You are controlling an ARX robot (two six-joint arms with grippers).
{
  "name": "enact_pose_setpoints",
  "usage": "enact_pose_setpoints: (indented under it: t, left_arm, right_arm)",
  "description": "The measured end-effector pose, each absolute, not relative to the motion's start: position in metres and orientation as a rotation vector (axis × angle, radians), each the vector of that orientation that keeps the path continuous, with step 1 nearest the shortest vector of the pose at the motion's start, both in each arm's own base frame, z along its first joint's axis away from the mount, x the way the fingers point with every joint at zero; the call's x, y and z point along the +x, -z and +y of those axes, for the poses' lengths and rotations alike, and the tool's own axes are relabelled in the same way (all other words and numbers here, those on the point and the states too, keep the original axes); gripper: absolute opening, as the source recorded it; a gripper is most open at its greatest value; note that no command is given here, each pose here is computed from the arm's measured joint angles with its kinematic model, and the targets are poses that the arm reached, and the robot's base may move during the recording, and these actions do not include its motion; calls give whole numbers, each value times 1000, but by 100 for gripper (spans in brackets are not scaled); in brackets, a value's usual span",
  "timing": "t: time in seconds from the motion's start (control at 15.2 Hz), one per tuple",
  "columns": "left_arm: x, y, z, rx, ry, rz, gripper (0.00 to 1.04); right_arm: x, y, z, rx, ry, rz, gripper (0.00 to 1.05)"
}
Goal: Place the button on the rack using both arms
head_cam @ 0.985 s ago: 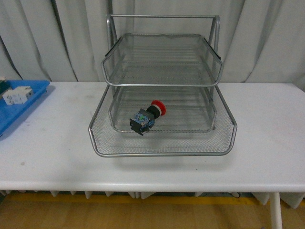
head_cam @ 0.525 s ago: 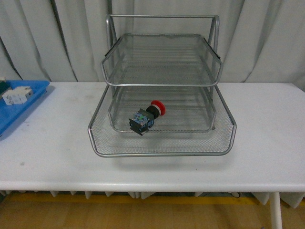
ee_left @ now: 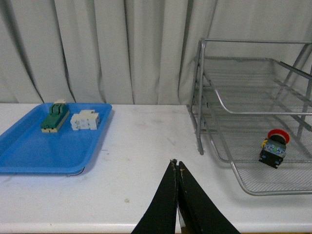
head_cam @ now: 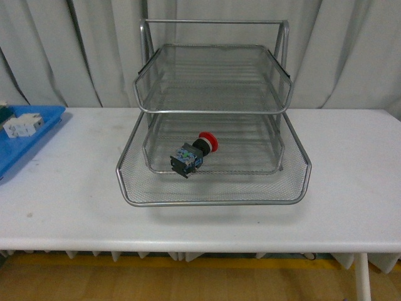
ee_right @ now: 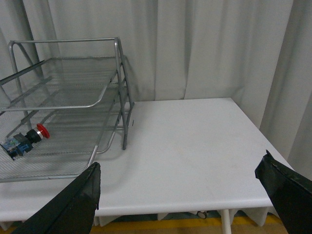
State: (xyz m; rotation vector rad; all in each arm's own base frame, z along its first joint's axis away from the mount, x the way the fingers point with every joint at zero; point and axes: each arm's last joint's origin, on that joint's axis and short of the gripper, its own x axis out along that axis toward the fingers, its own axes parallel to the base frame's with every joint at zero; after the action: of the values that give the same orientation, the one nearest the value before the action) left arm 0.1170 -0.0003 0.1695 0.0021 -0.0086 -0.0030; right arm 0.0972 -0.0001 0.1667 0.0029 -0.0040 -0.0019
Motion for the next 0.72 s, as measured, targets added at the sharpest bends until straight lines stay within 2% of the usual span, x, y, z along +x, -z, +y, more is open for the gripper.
enact_pose_setpoints:
  t: [0.46,0.59,0.66,0.72]
  left_arm:
    - [108,-169,0,2,3,-10,2]
    - [99,-163,0,2,3,37,2]
    - [98,-168,0,2,4,-18,2]
    - [98,-165,0,2,3,6,2]
  right_arm:
    - [97,-167,0,3,2,-4,98]
    - [97,-167,0,3,2,-4,98]
    - [97,-167,0,3,2,-4,98]
    - [97,-167,0,2,0,-4,98]
